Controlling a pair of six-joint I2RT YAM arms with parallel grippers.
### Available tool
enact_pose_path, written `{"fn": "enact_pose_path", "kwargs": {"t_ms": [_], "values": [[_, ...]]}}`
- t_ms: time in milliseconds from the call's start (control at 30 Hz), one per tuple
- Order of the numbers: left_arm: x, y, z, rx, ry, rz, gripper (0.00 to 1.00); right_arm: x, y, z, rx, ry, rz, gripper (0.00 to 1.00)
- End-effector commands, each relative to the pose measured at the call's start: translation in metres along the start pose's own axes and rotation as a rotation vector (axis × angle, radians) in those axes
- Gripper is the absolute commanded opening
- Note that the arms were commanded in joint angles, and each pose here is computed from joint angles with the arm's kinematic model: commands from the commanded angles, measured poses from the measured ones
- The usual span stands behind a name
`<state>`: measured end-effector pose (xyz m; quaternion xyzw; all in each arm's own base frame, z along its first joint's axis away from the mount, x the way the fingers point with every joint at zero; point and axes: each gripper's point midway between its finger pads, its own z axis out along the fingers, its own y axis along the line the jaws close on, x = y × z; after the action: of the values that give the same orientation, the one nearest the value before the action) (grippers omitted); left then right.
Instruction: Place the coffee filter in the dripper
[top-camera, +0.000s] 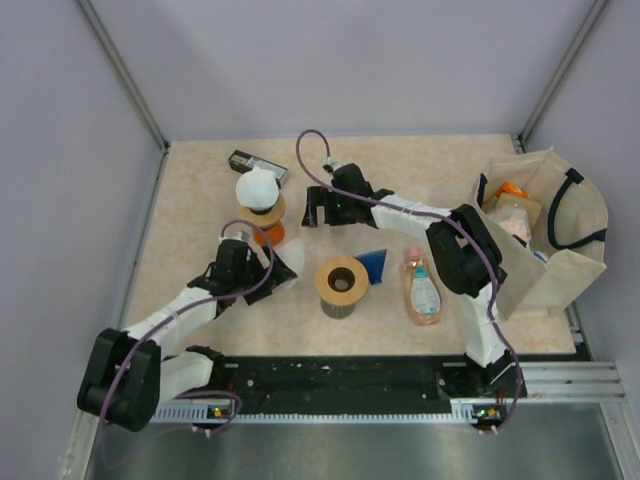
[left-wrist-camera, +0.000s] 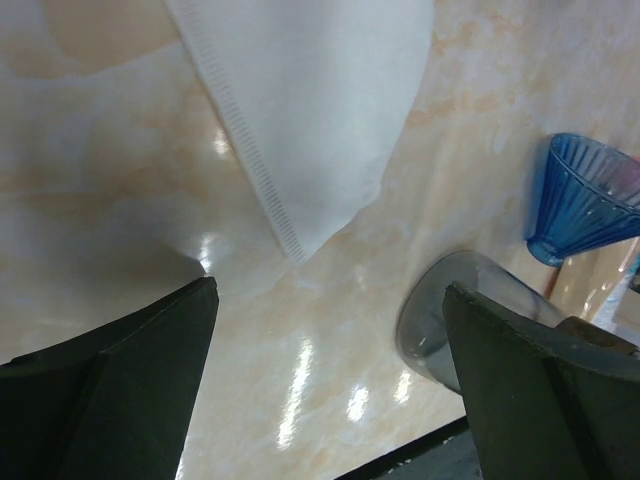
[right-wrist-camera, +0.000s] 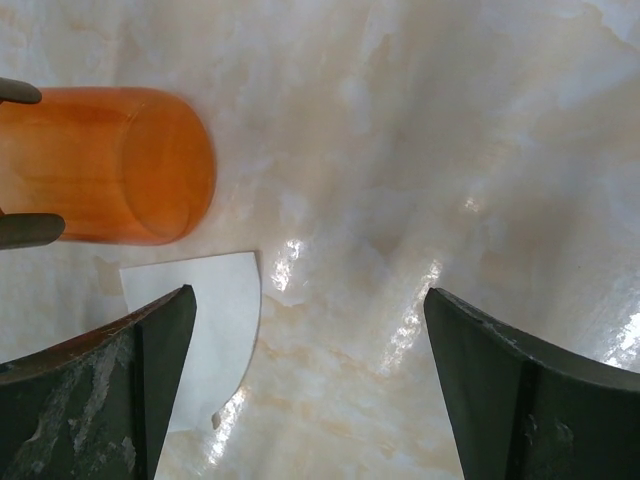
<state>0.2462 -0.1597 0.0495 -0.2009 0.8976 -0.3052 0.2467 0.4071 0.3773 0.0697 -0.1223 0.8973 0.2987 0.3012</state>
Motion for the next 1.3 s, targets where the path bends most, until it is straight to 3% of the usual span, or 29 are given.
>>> {"fn": "enact_pose_path", "kwargs": {"t_ms": [0, 200, 333, 533, 733, 1033, 1267], "values": [[-0.008, 0.033, -0.022, -0.174, -0.098, 0.022, 0.99, -0.016, 0.02, -0.021, -0.026, -0.054, -0.021, 0.96], [-0.051, 0.024, -0.028, -0.142, -0.319, 0.022, 0.99, 0.003, 0.034, -0.011, -0.044, -0.014, 0.016, 0.94], [-0.062, 0.002, -0.015, -0.03, -0.357, -0.024, 0.99, 0.01, 0.04, -0.007, -0.039, -0.012, 0.072, 0.89], [-0.049, -0.009, 0.007, 0.022, -0.242, -0.044, 0.97, 0.023, 0.042, 0.002, -0.041, 0.01, 0.131, 0.8], [-0.038, -0.003, 0.017, 0.039, -0.209, -0.076, 0.95, 0.037, 0.053, 0.009, -0.069, 0.044, 0.138, 0.71], [-0.037, -0.004, 0.019, 0.042, -0.203, -0.07, 0.95, 0.059, 0.051, 0.025, -0.07, 0.124, 0.155, 0.69], [-0.036, -0.005, 0.024, 0.047, -0.19, -0.068, 0.95, 0.07, 0.075, 0.024, -0.172, 0.174, 0.158, 0.65]]}}
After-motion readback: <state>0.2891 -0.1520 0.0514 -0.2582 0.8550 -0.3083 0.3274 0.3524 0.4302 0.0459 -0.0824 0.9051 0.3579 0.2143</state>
